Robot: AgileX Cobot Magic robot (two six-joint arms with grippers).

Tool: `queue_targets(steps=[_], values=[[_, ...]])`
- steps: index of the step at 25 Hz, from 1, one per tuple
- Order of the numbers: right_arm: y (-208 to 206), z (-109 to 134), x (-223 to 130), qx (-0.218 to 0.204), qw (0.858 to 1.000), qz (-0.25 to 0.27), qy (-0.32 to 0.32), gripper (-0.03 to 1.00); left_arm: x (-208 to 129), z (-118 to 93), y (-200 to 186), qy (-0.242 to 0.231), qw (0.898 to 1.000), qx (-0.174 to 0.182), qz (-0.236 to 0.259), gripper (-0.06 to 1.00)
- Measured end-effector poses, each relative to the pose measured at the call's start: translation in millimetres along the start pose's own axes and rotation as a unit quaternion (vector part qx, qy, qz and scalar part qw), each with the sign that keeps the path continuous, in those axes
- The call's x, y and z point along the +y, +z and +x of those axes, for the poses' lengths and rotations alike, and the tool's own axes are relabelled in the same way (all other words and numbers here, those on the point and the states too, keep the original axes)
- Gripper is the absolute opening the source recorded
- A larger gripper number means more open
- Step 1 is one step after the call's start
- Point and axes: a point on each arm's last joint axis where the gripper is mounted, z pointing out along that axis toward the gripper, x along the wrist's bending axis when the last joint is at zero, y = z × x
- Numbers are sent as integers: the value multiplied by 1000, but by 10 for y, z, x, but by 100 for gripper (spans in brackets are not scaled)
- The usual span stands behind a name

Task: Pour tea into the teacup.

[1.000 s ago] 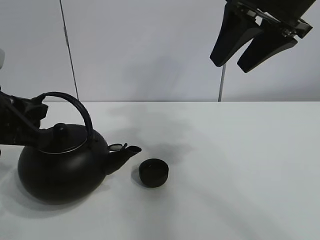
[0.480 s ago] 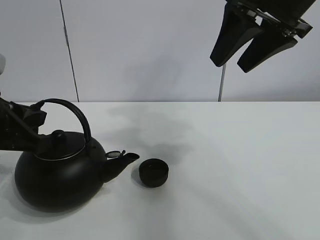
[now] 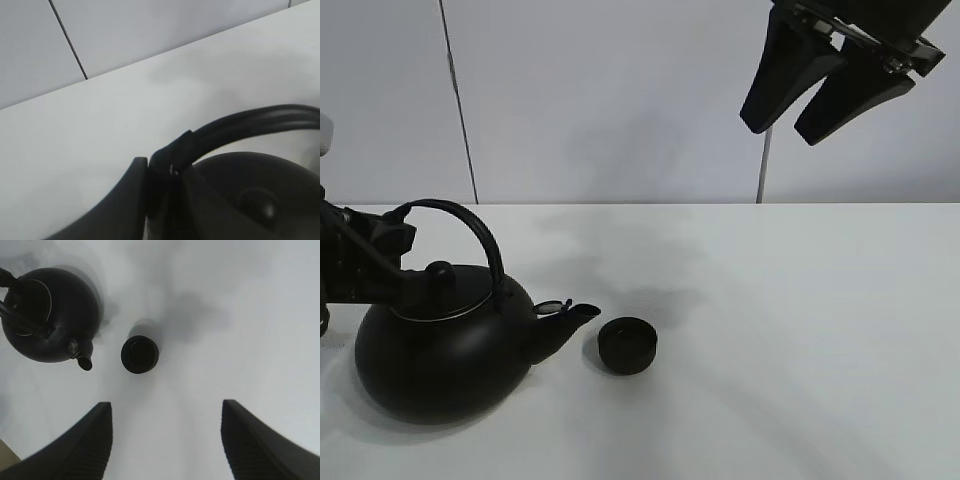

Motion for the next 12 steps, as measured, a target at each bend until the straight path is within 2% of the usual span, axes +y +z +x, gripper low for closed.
queue_targets(steps=[9,12], values=[[0,-4,8,-2,1000,-4,0,43,-9,-10,13,-10,1000,-4,-7,12],[0,-7,15,-4,1000,-8,0,43,-4,-15,15,-15,1000,-6,-11,16]])
